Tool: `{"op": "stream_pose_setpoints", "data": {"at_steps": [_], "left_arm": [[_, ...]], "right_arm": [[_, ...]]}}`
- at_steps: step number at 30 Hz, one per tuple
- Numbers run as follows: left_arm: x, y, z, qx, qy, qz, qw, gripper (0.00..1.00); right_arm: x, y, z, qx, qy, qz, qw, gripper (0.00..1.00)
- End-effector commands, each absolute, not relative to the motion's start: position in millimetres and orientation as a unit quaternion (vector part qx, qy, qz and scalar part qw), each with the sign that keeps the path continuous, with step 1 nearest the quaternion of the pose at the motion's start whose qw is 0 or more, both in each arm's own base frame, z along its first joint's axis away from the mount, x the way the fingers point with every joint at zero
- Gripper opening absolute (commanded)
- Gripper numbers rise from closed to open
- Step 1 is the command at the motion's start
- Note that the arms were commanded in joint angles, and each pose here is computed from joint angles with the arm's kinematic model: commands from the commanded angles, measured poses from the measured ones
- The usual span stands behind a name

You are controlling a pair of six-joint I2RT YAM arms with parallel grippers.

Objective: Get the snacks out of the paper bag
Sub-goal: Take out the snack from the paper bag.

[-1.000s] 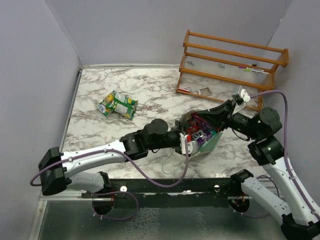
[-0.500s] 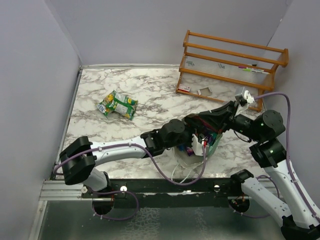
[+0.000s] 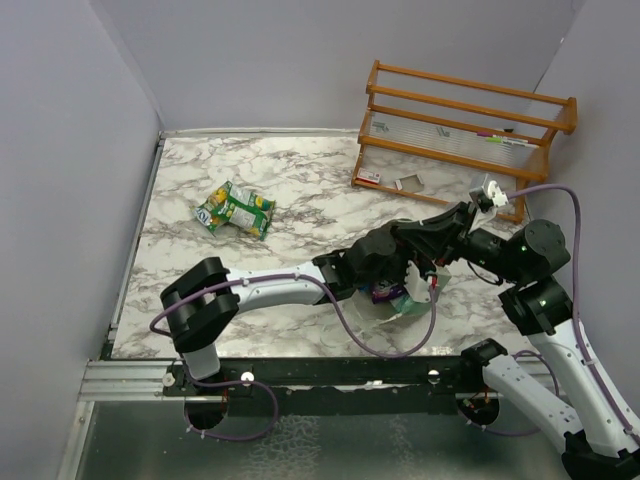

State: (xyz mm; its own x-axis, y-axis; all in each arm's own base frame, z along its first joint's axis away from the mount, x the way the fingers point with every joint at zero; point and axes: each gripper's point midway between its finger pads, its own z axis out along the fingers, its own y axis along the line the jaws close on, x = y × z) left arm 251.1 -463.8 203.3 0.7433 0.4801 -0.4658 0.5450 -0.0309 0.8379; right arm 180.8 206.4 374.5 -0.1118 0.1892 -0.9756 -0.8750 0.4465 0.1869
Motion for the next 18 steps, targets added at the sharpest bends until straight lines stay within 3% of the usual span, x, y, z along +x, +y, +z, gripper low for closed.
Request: {"op": "stream_pose_setpoints", "data": {"at_steps": [1, 5, 8, 18], "left_arm": [[272.4, -464.5, 194.8, 0.725, 0.365, 0.004, 0.585, 0.63], [272.9, -463.8, 177.3, 0.743, 0.373, 0.001, 0.556, 0.58], [274.6, -458.6, 178.3, 0.737, 0.380, 0.006, 0.560, 0.34], [251.6, -432.7, 245.5, 0.669, 0.400, -0.051, 0.624, 0.02]], "right_arm": [[164.6, 202.5, 412.3, -0.299, 0.555, 0.446, 0.635, 0.02], [164.5, 200.8, 414.9, -0.297, 0.555, 0.442, 0.640, 0.02], [166.3, 199.4, 414.8, -0.292, 0.557, 0.437, 0.643, 0.02], [182.5, 190.1, 405.6, -0.259, 0.584, 0.405, 0.654, 0.02]]}}
